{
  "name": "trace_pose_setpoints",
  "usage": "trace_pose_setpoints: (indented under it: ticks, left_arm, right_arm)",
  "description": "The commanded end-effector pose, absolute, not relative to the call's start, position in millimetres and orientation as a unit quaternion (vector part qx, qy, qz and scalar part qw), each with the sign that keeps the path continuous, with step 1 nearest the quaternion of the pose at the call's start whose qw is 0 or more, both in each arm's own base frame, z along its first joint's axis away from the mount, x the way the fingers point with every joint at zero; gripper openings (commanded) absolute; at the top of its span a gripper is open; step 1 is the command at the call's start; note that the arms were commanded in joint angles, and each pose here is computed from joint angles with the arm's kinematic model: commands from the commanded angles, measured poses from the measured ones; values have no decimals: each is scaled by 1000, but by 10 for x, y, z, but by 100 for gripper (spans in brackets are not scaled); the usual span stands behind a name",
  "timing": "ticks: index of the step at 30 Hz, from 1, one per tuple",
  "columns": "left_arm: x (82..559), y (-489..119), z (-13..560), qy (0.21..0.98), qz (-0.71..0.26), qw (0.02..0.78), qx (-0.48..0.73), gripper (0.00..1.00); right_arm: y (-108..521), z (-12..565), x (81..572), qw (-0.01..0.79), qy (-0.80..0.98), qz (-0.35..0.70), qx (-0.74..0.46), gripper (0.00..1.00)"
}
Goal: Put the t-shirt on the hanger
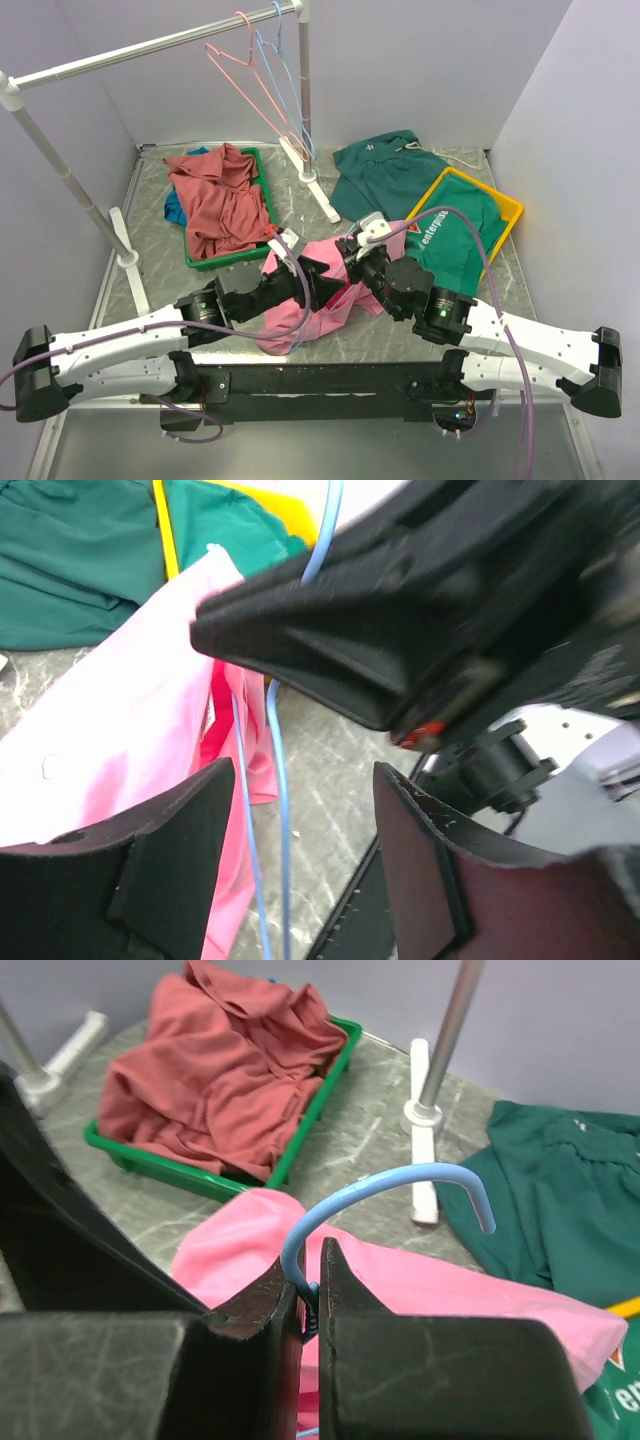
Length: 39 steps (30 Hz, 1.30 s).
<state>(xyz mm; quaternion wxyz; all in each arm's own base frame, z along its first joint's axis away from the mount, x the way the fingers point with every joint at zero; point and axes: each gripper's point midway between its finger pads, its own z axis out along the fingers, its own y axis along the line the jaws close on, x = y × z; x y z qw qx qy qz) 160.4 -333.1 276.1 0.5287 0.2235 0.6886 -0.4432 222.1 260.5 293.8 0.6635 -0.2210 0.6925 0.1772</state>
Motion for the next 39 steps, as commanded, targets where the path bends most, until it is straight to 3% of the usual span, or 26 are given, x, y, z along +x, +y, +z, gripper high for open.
trace_pose_setpoints:
  ticks: [1,7,11,20,34,37,39]
  left_arm:
    - [1545,-3104,3298,656,-495,548,158,63]
    - [1674,-2626,2967,729,-447,518,26,49]
    - [1809,-2472,2436,787,-387,479,-38,51]
    - [1917,-3155,1633,854,-374,361,28,54]
    - [2070,-3438,1169,865,-371,337,-5,52]
    - [2098,-3388,1034,874,-352,335,-20,42]
    - [2114,-3326,1021,874,-346,340,-37,28]
  right_arm:
    - [2478,3086,2275,697,675,162,-179,0]
    - [2430,3026,2248,703,670,171,-165,0]
    - [2407,2972,2247,703,672,169,-164,0]
    - [2394,2990,2229,705,669,176,-155,0]
    - [2371,3036,2237,707,670,169,-148,0]
    - [2340,3044,2262,709,673,157,-141,0]
    - [2306,3030,2287,709,677,145,-136,0]
